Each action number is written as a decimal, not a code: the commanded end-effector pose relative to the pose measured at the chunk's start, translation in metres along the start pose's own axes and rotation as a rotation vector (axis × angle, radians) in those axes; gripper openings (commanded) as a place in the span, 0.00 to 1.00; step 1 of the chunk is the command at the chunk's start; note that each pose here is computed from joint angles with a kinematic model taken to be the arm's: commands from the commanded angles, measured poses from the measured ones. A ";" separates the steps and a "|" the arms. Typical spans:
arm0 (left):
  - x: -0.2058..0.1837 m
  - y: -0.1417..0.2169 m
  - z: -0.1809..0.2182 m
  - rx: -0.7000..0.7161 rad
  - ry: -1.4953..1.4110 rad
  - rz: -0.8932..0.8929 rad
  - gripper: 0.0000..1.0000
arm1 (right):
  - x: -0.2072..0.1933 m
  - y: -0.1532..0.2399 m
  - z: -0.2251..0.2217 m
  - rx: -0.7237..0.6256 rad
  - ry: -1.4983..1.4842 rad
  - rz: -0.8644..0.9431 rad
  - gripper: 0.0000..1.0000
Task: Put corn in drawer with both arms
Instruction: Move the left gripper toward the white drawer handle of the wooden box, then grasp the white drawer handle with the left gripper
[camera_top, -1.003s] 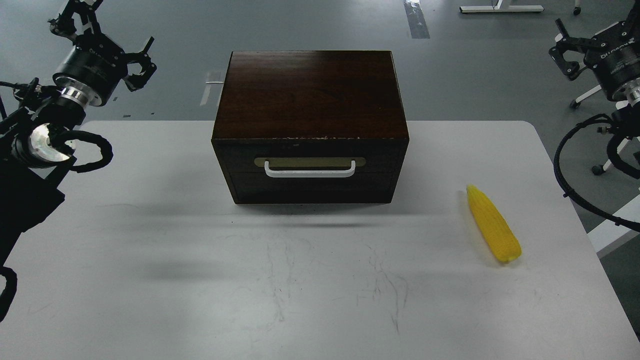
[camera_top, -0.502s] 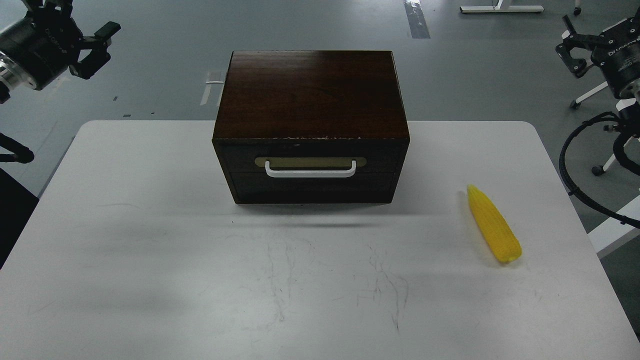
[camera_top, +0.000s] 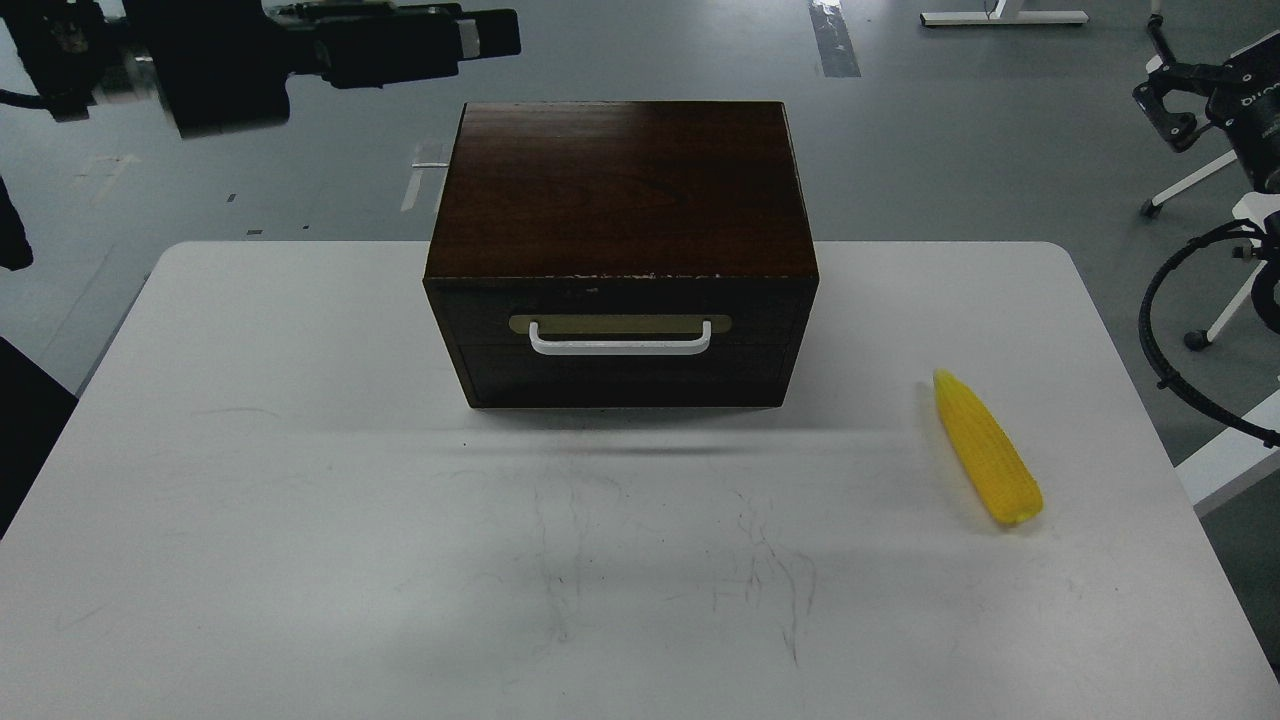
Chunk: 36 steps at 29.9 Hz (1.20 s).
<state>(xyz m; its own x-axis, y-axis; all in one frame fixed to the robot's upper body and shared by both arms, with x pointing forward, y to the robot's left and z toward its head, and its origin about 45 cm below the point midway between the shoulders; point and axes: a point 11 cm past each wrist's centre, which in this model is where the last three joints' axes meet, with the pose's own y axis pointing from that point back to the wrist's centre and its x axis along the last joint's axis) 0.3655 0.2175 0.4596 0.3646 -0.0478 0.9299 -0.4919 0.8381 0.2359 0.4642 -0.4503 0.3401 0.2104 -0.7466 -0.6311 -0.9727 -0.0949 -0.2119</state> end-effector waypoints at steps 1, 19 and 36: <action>-0.012 -0.030 0.020 -0.031 -0.181 -0.076 0.84 | 0.000 0.000 -0.001 0.002 0.000 0.001 1.00; -0.097 -0.143 0.085 -0.212 -0.592 -0.491 0.83 | 0.001 0.001 -0.001 0.006 -0.004 0.003 1.00; -0.108 -0.165 0.078 -0.170 -0.615 -0.517 0.97 | 0.001 0.001 -0.003 0.019 -0.008 0.003 1.00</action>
<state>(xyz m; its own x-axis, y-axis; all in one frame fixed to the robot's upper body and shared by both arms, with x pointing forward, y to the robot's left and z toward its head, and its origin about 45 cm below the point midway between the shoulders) 0.3448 0.0408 0.3444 -0.0141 -0.6963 0.7176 -0.2336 0.7001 0.6747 0.4634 -0.4533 0.3421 0.2090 -0.7426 -0.6363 -0.9711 -0.0812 -0.2242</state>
